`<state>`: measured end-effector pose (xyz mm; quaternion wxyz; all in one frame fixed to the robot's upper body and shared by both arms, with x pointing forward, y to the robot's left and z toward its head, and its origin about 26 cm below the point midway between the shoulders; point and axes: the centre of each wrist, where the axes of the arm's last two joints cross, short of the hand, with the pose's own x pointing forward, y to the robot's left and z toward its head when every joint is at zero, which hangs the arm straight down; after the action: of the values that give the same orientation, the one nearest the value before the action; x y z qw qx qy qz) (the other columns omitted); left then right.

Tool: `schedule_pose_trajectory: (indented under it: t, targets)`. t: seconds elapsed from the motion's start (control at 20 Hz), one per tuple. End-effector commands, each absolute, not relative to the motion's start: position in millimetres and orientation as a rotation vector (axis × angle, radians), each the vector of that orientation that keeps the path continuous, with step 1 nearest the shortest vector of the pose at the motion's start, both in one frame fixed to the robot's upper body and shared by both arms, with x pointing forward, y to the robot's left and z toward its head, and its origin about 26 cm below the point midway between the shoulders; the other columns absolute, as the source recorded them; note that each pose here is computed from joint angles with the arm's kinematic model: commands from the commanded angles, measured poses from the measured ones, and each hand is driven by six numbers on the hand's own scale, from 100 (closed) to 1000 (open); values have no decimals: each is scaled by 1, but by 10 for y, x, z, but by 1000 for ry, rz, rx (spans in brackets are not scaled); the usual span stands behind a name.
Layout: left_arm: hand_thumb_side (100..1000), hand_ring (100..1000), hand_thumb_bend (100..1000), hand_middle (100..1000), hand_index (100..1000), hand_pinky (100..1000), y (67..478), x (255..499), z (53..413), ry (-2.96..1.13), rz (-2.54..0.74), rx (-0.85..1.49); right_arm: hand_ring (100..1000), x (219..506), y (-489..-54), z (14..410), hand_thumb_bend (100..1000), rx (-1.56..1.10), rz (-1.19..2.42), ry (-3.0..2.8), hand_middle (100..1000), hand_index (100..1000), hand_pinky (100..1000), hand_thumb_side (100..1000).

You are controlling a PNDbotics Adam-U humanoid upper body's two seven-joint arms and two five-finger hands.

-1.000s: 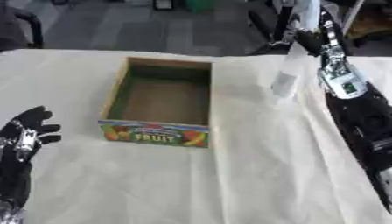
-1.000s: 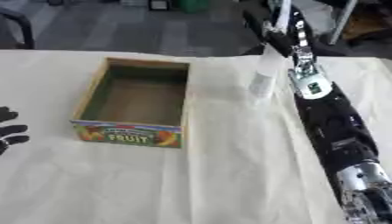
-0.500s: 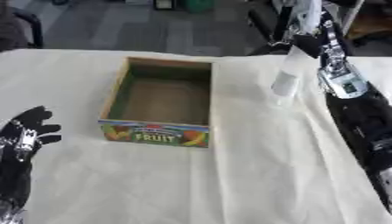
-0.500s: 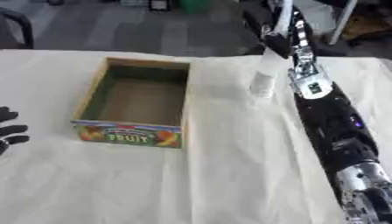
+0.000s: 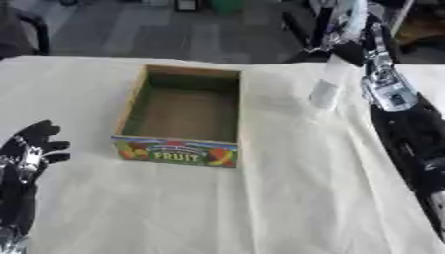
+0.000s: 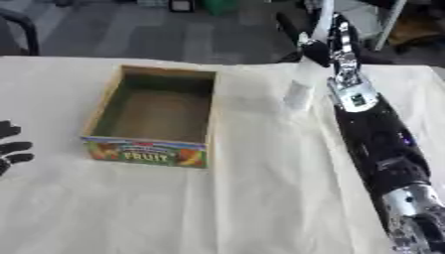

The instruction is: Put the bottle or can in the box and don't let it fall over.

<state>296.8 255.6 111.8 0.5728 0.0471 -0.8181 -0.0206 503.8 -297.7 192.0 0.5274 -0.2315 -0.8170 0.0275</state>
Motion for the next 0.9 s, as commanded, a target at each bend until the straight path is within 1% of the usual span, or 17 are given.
schedule_pose_trajectory:
  t: [0.05, 0.2, 0.3, 0.6, 0.9]
  targets:
    - [686, 663, 484, 710, 792, 658, 2567, 2964, 1216, -1953, -59, 115, 622, 5033, -3091, 2096, 100, -593, 6, -1985, 429, 608, 664, 100]
    - [686, 663, 485, 709, 792, 658, 2567, 2964, 1216, -1953, -58, 115, 589, 5034, -3088, 2106, 100, -595, -32, -1989, 381, 509, 649, 100]
    - [686, 662, 486, 709, 792, 658, 2567, 2964, 1215, -1953, -58, 116, 578, 5034, -3086, 2111, 100, -595, -45, -1991, 365, 481, 642, 100]
    - [686, 662, 486, 708, 792, 658, 2568, 2964, 1213, -1952, -57, 117, 559, 5036, -3077, 2129, 100, -591, -73, -1994, 333, 451, 626, 100]
    - [686, 661, 488, 707, 792, 658, 2571, 2963, 1208, -1951, -55, 118, 547, 5035, -3051, 2205, 100, -572, -69, -2019, 317, 444, 614, 100]
